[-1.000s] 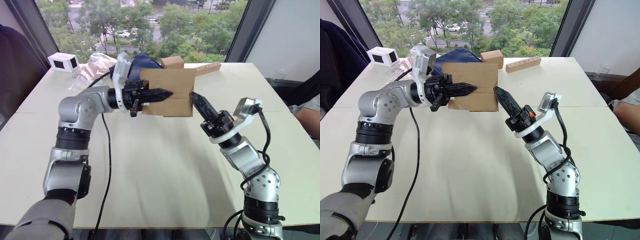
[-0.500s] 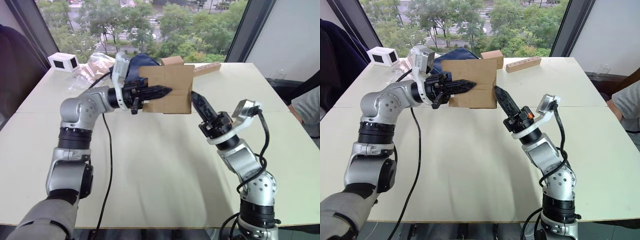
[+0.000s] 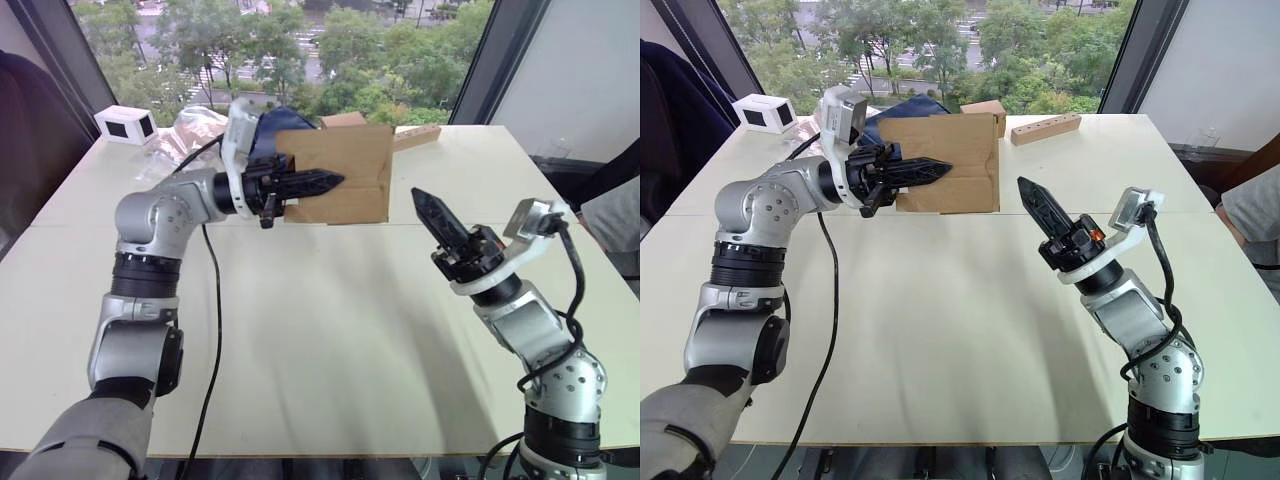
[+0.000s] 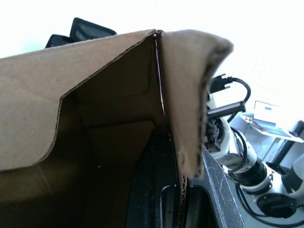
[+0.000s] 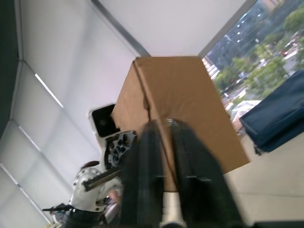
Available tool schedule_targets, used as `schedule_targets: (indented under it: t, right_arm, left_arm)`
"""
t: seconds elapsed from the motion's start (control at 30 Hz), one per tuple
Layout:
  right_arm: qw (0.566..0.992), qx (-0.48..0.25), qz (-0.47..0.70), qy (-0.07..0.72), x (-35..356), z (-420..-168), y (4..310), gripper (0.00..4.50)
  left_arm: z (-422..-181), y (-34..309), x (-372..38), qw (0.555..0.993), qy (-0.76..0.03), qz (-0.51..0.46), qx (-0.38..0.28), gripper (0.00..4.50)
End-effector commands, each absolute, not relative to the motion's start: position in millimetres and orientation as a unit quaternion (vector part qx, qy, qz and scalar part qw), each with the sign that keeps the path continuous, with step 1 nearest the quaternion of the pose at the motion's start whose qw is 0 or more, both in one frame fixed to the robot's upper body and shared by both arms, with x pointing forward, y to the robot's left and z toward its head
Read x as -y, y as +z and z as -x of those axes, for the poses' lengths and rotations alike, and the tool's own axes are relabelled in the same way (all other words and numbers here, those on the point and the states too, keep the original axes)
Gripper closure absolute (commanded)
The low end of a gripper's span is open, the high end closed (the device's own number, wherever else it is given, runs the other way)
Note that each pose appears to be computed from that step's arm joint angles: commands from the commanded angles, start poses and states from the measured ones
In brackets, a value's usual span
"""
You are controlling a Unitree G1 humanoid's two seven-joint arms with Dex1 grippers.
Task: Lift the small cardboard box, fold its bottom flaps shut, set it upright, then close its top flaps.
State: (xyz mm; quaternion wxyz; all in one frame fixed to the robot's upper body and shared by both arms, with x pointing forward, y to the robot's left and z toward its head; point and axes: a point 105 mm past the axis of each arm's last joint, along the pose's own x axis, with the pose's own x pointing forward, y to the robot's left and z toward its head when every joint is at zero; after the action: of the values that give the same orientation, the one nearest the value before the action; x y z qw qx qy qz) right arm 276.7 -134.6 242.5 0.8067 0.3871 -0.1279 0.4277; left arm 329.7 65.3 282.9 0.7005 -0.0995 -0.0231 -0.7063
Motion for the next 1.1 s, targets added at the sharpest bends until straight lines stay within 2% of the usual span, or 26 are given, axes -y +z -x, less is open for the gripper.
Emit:
schedule_targets:
  t: [0.03, 0.23, 0.47, 0.67, 0.87, 1.0, 1.03, 1.1]
  right_arm:
    - [0.805, 0.157, -0.377, 0.431, 141, -272, 255, 4.48]
    - [0.826, 0.134, -0.338, 0.431, 125, -286, 248, 4.48]
    - [0.811, 0.102, -0.316, 0.482, 94, -282, 239, 4.48]
    - [0.816, 0.083, -0.308, 0.482, 82, -286, 228, 4.48]
    - [0.834, 0.112, -0.328, 0.429, 122, -285, 235, 4.48]
    - [0.869, 0.11, -0.287, 0.387, 152, -283, 235, 4.48]
    - [0.877, 0.11, -0.278, 0.377, 158, -282, 235, 4.48]
    - [0.89, 0.102, -0.248, 0.368, 169, -276, 236, 4.48]
  left_arm:
    - [-322, 296, -65, 0.69, -0.717, 0.084, 0.044, 4.5]
    - [-319, 294, -64, 0.685, -0.723, 0.079, 0.038, 4.5]
    - [-320, 291, -61, 0.684, -0.725, 0.075, 0.034, 4.5]
    - [-326, 285, -56, 0.695, -0.715, 0.067, 0.032, 4.5]
    - [-342, 273, -63, 0.734, -0.679, 0.014, 0.002, 4.5]
    - [-365, 256, -72, 0.783, -0.615, -0.05, -0.081, 4.5]
    - [-368, 255, -74, 0.787, -0.608, -0.058, -0.093, 4.5]
    - [-358, 258, -72, 0.765, -0.626, -0.13, -0.077, 4.5]
